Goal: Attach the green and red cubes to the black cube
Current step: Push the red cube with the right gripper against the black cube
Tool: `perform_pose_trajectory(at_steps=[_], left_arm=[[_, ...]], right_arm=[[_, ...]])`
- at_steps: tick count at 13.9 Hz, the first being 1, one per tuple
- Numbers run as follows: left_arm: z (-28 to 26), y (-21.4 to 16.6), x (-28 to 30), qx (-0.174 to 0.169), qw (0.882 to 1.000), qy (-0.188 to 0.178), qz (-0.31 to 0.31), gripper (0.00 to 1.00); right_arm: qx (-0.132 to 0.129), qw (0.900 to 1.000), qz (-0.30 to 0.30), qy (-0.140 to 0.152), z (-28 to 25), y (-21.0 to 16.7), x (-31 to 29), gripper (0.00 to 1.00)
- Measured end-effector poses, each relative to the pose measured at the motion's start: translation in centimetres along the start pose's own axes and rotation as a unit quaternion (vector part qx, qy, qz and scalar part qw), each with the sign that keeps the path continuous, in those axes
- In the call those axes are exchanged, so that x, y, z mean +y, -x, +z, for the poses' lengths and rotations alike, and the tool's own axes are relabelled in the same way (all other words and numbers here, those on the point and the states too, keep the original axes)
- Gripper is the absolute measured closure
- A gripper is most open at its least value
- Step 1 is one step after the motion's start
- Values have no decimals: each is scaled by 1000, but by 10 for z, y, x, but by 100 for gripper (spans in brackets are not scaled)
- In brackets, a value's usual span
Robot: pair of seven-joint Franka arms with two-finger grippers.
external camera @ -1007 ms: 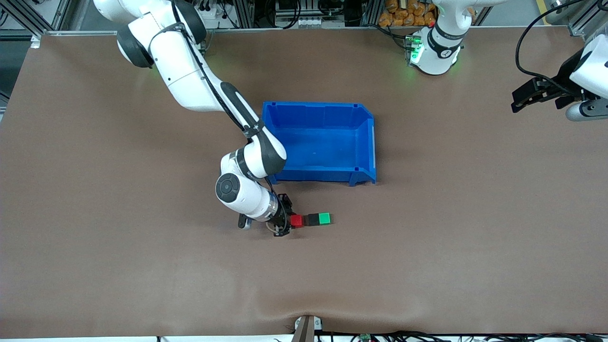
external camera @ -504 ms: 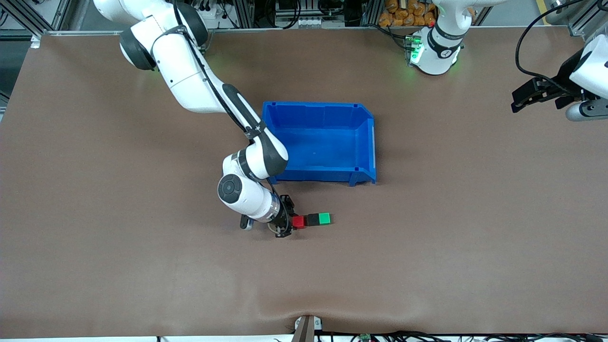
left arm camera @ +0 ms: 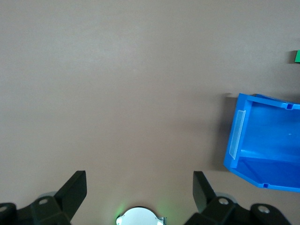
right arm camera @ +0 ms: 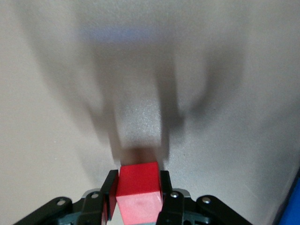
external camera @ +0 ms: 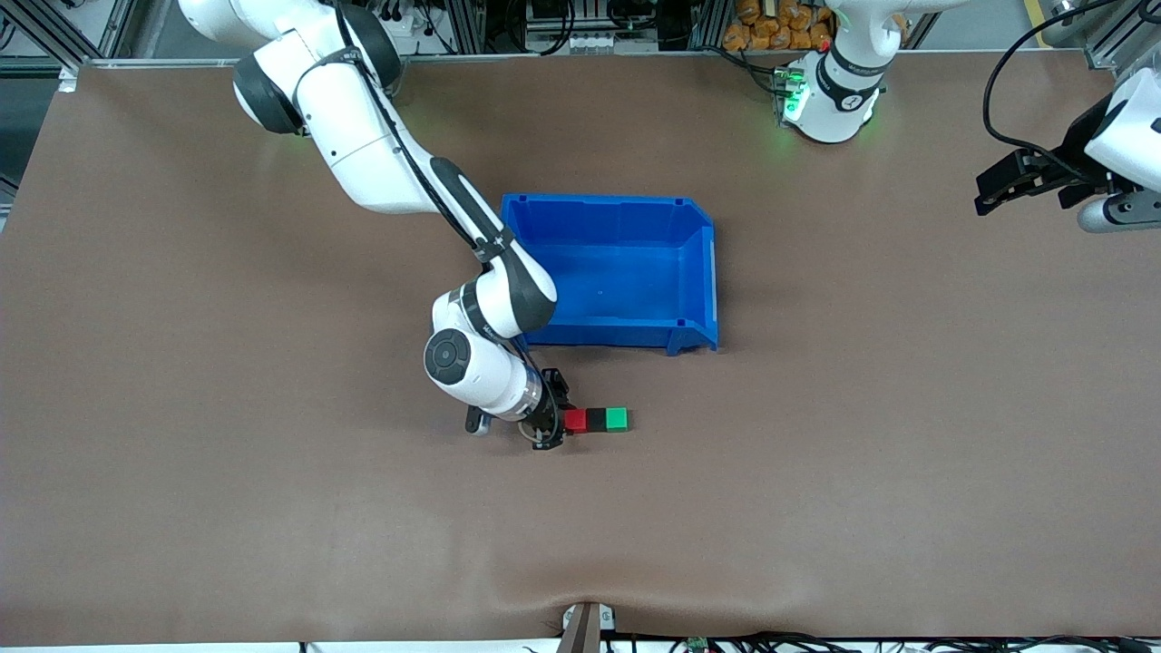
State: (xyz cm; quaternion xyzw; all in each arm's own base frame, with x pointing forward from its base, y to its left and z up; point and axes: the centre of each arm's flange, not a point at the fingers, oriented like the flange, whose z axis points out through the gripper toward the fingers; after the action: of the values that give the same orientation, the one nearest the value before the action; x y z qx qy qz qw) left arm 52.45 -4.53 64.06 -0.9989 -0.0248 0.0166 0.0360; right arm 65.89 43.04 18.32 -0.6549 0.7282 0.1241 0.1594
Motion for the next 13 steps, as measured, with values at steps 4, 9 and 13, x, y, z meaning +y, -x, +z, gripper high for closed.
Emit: perform_pose_trajectory(at_steps=[4, 9, 13], left_arm=[[0, 0, 0, 0, 1000, 0, 0, 0], [0, 0, 0, 0, 1000, 0, 0, 0], [0, 0, 1, 0, 1000, 0, 1, 0]], right_arm=[[0, 1000, 0, 1, 1, 2, 2, 60], [2, 1000, 3, 3, 4, 0, 3, 43], [3, 1000, 4, 4, 5, 0, 3, 22]])
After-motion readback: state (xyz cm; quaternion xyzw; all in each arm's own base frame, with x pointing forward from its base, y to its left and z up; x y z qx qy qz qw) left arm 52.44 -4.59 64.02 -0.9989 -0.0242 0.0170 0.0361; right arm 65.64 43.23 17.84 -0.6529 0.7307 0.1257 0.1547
